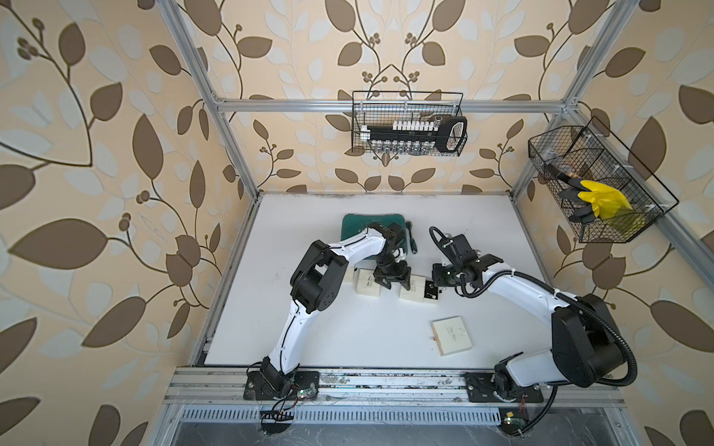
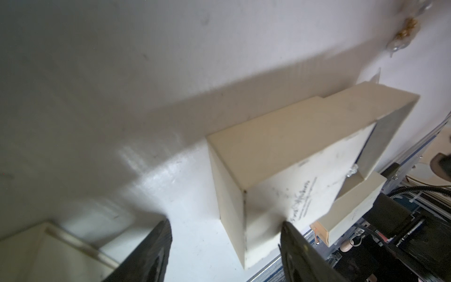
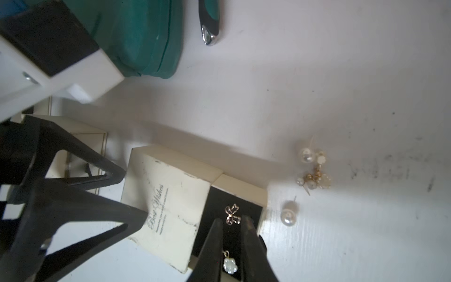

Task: Take out the earrings from the drawer-style jewelry box
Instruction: Pick up the earring from the drawer.

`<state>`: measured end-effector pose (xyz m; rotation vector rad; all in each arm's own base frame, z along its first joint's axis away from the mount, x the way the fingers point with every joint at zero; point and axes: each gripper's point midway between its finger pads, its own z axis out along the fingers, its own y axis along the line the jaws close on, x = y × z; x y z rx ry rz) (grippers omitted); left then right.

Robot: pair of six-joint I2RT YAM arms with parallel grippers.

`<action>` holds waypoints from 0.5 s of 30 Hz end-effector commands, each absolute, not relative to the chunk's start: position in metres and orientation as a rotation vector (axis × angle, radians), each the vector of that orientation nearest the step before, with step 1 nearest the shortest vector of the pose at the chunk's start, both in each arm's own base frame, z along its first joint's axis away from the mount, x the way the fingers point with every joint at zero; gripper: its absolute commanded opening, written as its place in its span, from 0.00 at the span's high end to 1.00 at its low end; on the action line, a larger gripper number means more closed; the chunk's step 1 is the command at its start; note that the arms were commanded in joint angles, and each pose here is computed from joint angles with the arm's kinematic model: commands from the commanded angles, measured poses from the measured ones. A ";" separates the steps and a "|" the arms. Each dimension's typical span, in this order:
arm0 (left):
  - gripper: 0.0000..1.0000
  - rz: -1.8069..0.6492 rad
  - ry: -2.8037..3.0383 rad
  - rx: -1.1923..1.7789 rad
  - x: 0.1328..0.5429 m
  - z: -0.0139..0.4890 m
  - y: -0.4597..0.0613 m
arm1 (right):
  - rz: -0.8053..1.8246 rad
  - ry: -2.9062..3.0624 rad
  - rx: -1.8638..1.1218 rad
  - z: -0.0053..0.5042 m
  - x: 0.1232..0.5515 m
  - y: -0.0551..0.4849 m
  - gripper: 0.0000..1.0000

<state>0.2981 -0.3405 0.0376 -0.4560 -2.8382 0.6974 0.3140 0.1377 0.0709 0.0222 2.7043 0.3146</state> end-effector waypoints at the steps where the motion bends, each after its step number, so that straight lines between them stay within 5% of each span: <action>1: 0.28 0.415 -2.840 -0.457 0.284 0.000 -0.312 | 0.344 2.769 0.008 0.054 0.305 0.143 0.80; 15: 0.28 0.419 -2.837 -0.459 0.284 0.000 -0.312 | 0.267 2.836 -0.006 0.023 0.302 0.144 0.67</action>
